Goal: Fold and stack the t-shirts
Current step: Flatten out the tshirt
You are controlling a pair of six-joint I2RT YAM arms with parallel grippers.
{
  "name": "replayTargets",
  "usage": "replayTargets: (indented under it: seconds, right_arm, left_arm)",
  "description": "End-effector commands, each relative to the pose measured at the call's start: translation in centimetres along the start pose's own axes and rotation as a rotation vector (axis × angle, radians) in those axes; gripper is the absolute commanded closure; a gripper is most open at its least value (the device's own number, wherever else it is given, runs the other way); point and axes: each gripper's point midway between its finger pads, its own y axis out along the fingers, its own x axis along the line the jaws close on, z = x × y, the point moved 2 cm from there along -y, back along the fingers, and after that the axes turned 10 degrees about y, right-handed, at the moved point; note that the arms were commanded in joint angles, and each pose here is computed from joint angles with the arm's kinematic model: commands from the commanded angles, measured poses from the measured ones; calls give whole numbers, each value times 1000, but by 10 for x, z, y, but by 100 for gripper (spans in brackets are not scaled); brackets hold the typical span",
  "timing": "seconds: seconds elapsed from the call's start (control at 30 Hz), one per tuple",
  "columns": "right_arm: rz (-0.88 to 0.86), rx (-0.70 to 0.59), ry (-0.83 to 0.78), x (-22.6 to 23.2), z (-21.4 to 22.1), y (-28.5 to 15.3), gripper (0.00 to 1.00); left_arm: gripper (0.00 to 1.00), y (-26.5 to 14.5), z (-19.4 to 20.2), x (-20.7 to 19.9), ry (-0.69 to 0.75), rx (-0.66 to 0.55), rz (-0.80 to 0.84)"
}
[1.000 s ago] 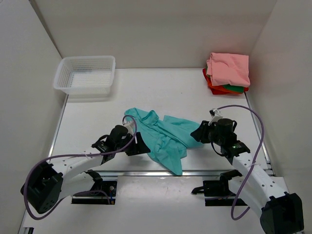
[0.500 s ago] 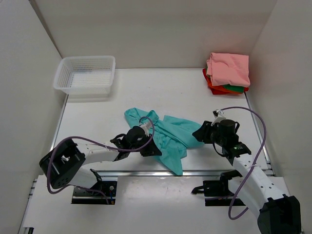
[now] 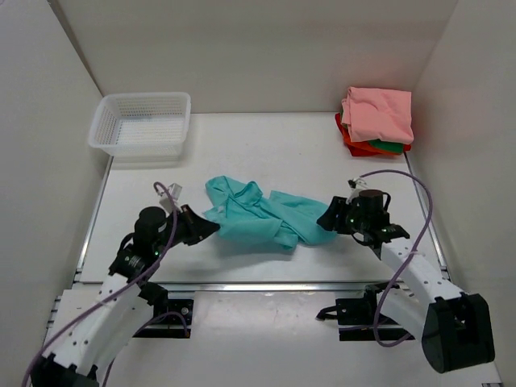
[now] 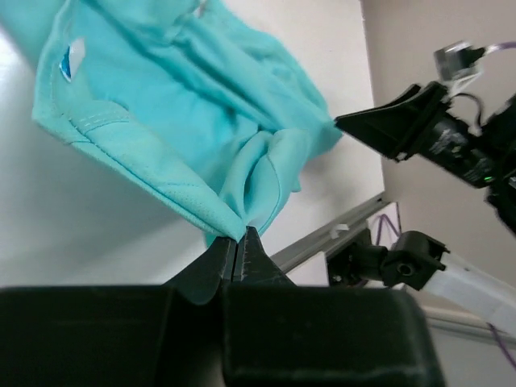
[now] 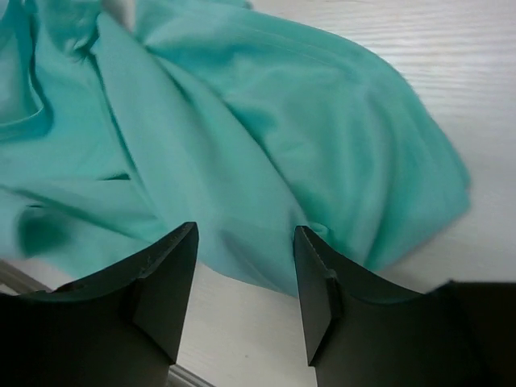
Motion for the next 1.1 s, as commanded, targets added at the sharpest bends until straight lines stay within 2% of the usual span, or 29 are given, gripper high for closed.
replayTargets:
  seconds: [0.0, 0.03, 0.17, 0.23, 0.27, 0.33, 0.37, 0.43, 0.47, 0.53, 0.57, 0.6, 0.63, 0.7, 0.73, 0.8, 0.87, 0.9, 0.93, 1.07]
  right_arm:
    - [-110, 4, -109, 44, -17, 9, 51]
    - [-94, 21, -113, 44, -14, 14, 49]
    - [-25, 41, -107, 32, 0, 10, 48]
    - [-13, 32, -111, 24, 9, 4, 37]
    - [-9, 27, -119, 22, 10, 3, 24]
    - [-34, 78, -139, 21, 26, 7, 19]
    - [-41, 86, -144, 22, 29, 11, 10]
    - [-60, 126, -169, 25, 43, 21, 10]
    - [-49, 159, -175, 25, 48, 27, 13]
    - [-30, 226, -187, 22, 54, 34, 45]
    - [-24, 224, -174, 23, 43, 36, 95]
    - [-15, 241, -172, 24, 42, 31, 100]
    - [8, 222, -170, 27, 30, 27, 100]
    - [8, 100, -235, 49, -15, 9, 100]
    - [43, 75, -251, 44, -25, 3, 100]
    - [18, -56, -276, 61, -81, -17, 100]
    - [11, -121, -269, 48, -126, -24, 100]
    - [-10, -87, -246, 44, -132, -16, 88]
    - [-38, -116, -256, 48, -152, -21, 70]
    - [103, -186, -198, 20, -201, -6, 54]
  left_arm:
    - [100, -23, 61, 41, -81, 170, -130]
    - [100, -23, 69, 49, -113, 170, -167]
    - [100, -30, 67, 46, -160, 66, -149]
    - [100, -31, 65, 48, -173, 39, -148]
    - [100, -31, 65, 48, -173, 41, -142]
    - [100, -29, 59, 45, -156, 34, -130]
    - [100, -30, 53, 43, -142, 16, -132]
    - [100, -32, 43, 42, -115, -3, -154]
    - [100, -37, 34, 35, -96, -27, -152]
    - [100, -45, 20, 34, -39, -57, -199]
    - [100, -51, 8, 32, -17, -84, -229]
    - [100, -58, -5, 23, 9, -118, -226]
    - [100, -62, -9, 26, 36, -121, -258]
    - [100, -80, -31, 26, 100, -175, -344]
    - [100, -83, -36, 22, 116, -180, -346]
    - [100, -94, -52, 16, 155, -225, -378]
    - [100, -96, -59, 15, 176, -240, -393]
    - [100, -91, -59, 16, 180, -239, -381]
    - [100, -88, -58, 13, 165, -232, -360]
    - [100, -72, -43, 19, 120, -196, -312]
